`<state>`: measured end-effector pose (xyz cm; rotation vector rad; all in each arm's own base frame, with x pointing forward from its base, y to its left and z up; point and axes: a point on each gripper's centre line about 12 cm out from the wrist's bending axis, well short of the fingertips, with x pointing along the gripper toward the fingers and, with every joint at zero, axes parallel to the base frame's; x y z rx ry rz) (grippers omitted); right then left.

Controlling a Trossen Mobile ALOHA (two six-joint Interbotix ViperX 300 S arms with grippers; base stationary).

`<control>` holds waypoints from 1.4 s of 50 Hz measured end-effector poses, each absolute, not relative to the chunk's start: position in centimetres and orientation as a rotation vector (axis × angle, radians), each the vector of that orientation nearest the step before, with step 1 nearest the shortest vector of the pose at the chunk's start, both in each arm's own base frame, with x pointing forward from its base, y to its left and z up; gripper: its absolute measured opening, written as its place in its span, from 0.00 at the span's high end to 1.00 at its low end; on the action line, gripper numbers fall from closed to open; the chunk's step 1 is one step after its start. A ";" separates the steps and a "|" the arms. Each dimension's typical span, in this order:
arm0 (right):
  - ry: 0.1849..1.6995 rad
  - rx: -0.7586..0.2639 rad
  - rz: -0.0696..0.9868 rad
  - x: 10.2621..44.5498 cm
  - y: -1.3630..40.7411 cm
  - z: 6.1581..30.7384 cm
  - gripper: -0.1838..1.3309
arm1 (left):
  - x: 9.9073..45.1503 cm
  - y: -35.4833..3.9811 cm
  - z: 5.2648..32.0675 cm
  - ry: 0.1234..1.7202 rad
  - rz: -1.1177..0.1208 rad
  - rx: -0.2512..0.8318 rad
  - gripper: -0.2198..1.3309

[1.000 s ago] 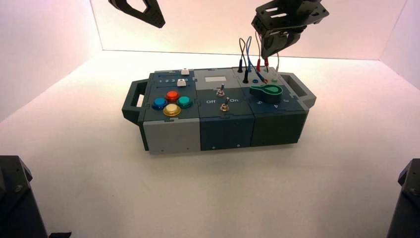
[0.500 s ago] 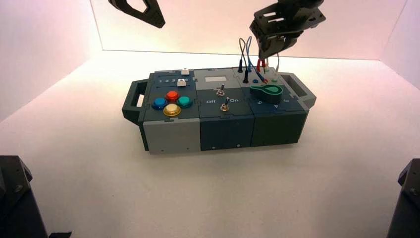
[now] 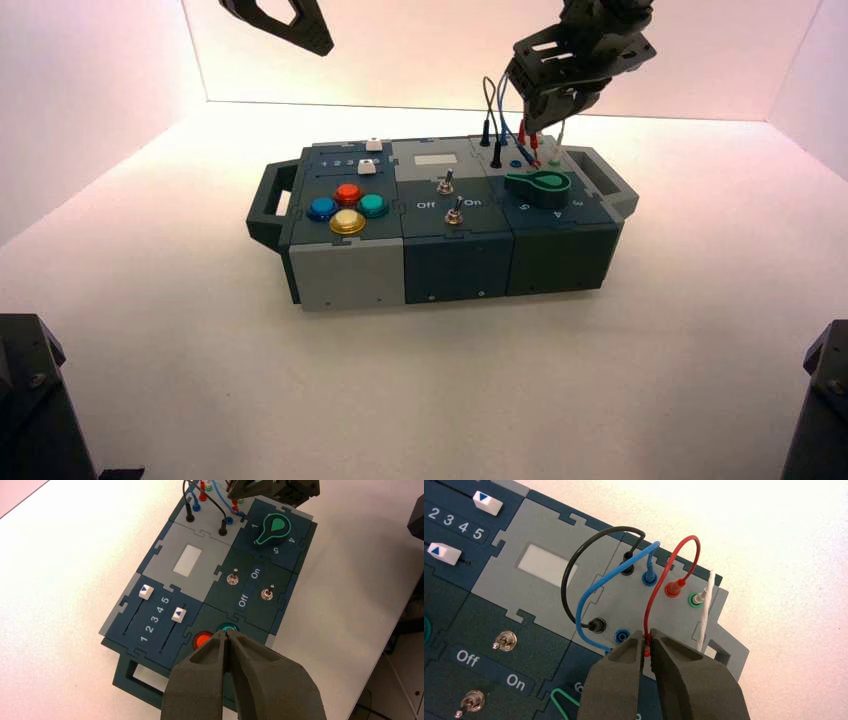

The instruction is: Insert the red wire.

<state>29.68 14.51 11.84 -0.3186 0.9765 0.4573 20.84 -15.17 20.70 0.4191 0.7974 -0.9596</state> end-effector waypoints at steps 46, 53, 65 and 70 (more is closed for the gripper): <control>0.979 -0.320 0.457 29.8 14.5 11.4 0.89 | 20.8 -15.2 20.6 0.802 -0.961 0.421 0.96; 0.979 -0.320 0.457 29.9 14.5 11.4 0.89 | 20.9 -15.2 20.6 0.802 -0.960 0.421 0.96; 0.978 -0.320 0.457 29.9 14.6 11.5 0.89 | 20.9 -15.2 20.6 0.802 -0.960 0.421 0.96; 0.976 -0.319 0.457 30.0 14.6 11.5 0.89 | 20.9 -15.2 20.6 0.803 -0.961 0.419 0.96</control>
